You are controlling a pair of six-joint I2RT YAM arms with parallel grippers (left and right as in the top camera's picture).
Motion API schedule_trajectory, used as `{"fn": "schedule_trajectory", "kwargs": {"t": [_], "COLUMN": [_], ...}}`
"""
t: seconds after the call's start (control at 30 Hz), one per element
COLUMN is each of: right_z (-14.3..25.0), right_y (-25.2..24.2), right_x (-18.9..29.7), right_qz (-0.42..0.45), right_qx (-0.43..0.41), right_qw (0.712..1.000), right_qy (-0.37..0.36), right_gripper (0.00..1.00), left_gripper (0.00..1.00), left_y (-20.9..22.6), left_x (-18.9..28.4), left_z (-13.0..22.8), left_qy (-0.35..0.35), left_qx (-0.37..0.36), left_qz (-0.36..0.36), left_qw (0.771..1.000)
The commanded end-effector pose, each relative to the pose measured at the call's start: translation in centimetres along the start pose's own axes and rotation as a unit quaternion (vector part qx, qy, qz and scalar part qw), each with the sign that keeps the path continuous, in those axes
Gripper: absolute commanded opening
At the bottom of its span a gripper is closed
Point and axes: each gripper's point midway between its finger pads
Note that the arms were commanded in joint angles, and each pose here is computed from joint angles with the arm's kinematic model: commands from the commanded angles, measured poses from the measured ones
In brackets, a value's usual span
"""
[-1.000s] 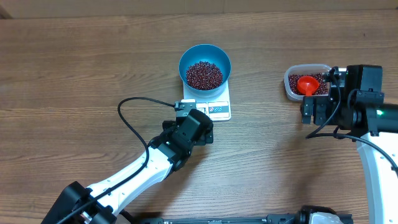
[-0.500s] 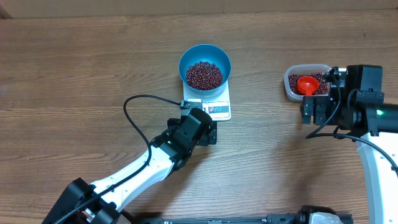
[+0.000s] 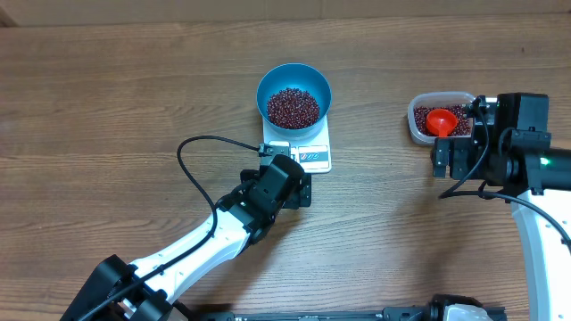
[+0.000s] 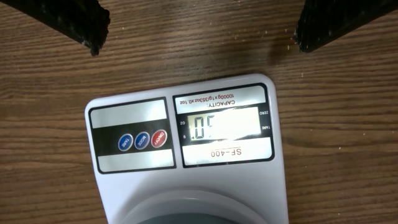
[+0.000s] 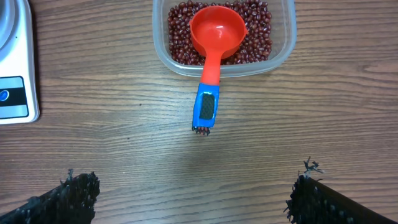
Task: Scoop item into bowl and weigh 150g on scale
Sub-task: 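Move the left gripper forward over the scale display to read it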
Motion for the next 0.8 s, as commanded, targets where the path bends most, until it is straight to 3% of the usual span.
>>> {"fn": "schedule_trajectory", "kwargs": {"t": [0.0,0.77], "right_z": [-0.90,-0.90], "right_y": [-0.08,-0.08], "right_x": [0.61,0.61], "right_qz": [0.004,0.004], "right_qx": [0.005,0.005], "right_qw": [1.000,1.000], "right_qy": [-0.014,-0.014], "right_gripper": [1.00,1.00], "left_gripper": [0.99,0.99], "left_y": [0.07,-0.19], "left_x": [-0.26,-0.26], "left_z": [0.42,0.59], "left_qy": [0.006,0.011], "left_qx": [-0.010,-0.010], "left_qz": [0.001,0.008], "left_qw": [1.000,1.000]}}
Point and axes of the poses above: each gripper's point midway between its finger pads, its own x axis back along the fingers, its own y axis along the line the jaws close on, z = x × y, and after that the axes turned 3 degrees about -x, right-handed
